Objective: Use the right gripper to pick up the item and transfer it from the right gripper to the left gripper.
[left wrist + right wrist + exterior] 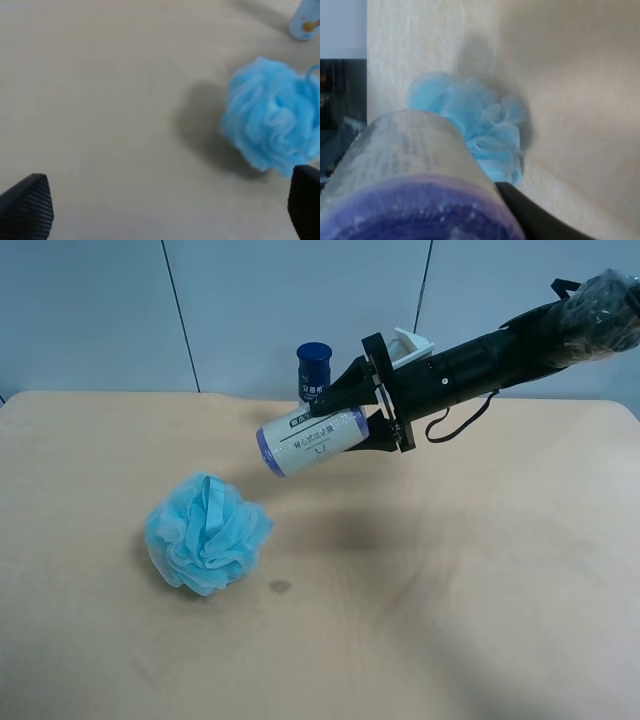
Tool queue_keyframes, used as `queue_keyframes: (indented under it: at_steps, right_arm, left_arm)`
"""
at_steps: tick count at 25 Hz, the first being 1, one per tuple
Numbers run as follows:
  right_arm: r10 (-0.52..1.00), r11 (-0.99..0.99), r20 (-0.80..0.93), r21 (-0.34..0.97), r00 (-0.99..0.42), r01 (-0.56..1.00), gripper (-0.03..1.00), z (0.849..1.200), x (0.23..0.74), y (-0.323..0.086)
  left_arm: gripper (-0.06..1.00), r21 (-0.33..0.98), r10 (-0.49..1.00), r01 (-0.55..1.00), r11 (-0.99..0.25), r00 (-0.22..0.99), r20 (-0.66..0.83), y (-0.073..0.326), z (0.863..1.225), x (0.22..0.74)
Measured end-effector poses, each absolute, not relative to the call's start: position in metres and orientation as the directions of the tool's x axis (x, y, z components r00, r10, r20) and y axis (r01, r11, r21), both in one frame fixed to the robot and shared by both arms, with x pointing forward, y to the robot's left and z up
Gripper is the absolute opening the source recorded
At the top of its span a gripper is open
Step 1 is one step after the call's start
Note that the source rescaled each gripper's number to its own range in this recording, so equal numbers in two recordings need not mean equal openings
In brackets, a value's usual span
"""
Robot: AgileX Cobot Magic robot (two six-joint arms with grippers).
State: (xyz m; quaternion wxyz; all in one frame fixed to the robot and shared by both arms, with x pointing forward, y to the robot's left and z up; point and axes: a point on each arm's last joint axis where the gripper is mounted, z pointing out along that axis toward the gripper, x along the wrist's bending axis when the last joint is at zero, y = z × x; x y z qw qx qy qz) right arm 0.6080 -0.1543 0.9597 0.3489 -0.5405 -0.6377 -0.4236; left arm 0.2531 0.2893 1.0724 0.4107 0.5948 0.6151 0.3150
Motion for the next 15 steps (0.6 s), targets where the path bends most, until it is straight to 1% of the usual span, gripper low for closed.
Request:
queue_keyframes:
  at_steps: [6, 9, 15]
  right_arm:
    - [0.394, 0.057, 0.903, 0.163, -0.172, 0.985, 0.00, 0.960, 0.608, -0.154]
    - [0.394, 0.057, 0.903, 0.163, -0.172, 0.985, 0.00, 0.960, 0.608, -0.154]
    - [0.394, 0.057, 0.903, 0.163, -0.172, 0.985, 0.00, 0.960, 0.608, -0.154]
  left_arm:
    - [0.85, 0.772, 0.959, 0.610, 0.182, 0.063, -0.276, 0.281, 1.072, 0.294]
    - [0.85, 0.718, 0.945, 0.669, 0.190, 0.073, -0.319, 0.278, 1.068, 0.317]
    - [0.85, 0.639, 0.892, 0.747, 0.185, 0.145, -0.428, 0.267, 1.057, 0.362]
